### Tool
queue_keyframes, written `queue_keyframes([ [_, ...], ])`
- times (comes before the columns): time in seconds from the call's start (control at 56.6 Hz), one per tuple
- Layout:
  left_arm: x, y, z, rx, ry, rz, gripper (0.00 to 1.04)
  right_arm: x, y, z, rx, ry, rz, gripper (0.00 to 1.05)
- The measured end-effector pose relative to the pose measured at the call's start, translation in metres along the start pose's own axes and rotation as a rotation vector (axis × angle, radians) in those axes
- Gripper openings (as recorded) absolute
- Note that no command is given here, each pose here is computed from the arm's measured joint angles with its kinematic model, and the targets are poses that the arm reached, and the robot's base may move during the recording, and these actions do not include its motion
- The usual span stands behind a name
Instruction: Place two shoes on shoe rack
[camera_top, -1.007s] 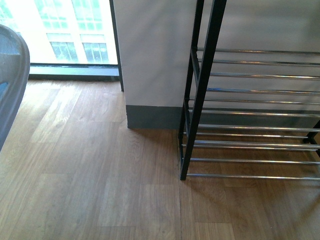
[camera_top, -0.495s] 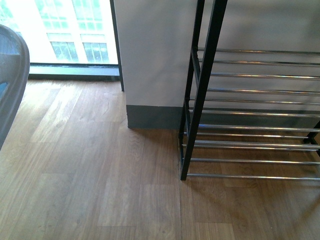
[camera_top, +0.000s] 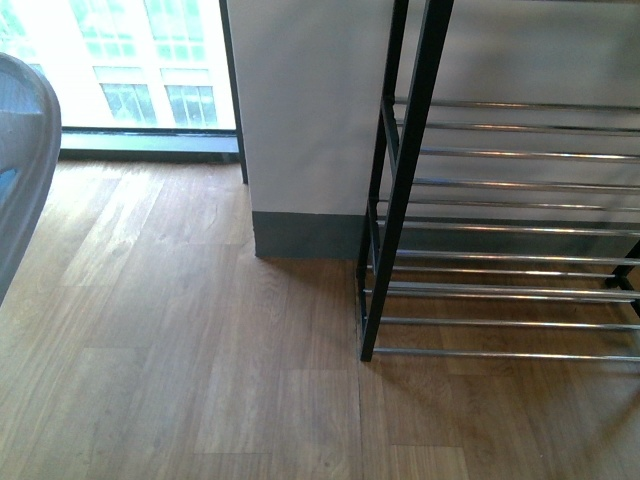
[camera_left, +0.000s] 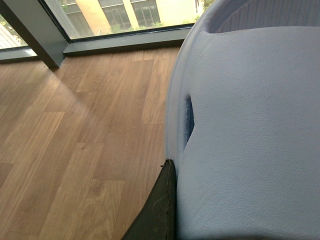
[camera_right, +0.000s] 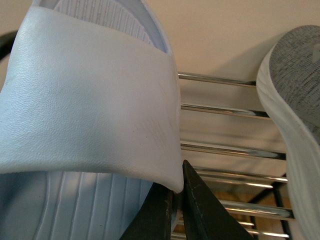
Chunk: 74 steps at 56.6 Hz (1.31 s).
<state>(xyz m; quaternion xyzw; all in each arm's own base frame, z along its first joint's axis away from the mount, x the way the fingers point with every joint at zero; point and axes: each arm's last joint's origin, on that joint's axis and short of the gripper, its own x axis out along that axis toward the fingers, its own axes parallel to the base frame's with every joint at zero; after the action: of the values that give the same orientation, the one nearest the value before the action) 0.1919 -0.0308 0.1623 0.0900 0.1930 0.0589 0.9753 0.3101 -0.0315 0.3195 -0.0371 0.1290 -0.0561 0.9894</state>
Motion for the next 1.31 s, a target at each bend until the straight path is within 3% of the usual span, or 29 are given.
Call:
queue_keyframes([
  [0.336, 0.000, 0.000, 0.000, 0.000, 0.000, 0.000, 0.02, 0.026, -0.009, 0.039, -0.225, 0.126, -0.071, 0.01],
  [0.565, 0.000, 0.000, 0.000, 0.000, 0.000, 0.000, 0.02, 0.032, -0.014, 0.036, -0.333, 0.190, -0.089, 0.01],
  [0.742, 0.000, 0.000, 0.000, 0.000, 0.000, 0.000, 0.02, 0.036, -0.011, 0.015, -0.424, 0.233, -0.093, 0.01],
  [0.848, 0.000, 0.000, 0.000, 0.000, 0.000, 0.000, 0.02, 0.050, -0.006, -0.012, -0.475, 0.296, -0.099, 0.01],
  [1.095, 0.000, 0.000, 0.000, 0.000, 0.000, 0.000, 0.02, 0.079, 0.001, -0.042, -0.493, 0.361, -0.143, 0.01],
  [1.307, 0.000, 0.000, 0.000, 0.000, 0.000, 0.000, 0.02, 0.112, 0.000, -0.066, -0.493, 0.421, -0.247, 0.01],
])
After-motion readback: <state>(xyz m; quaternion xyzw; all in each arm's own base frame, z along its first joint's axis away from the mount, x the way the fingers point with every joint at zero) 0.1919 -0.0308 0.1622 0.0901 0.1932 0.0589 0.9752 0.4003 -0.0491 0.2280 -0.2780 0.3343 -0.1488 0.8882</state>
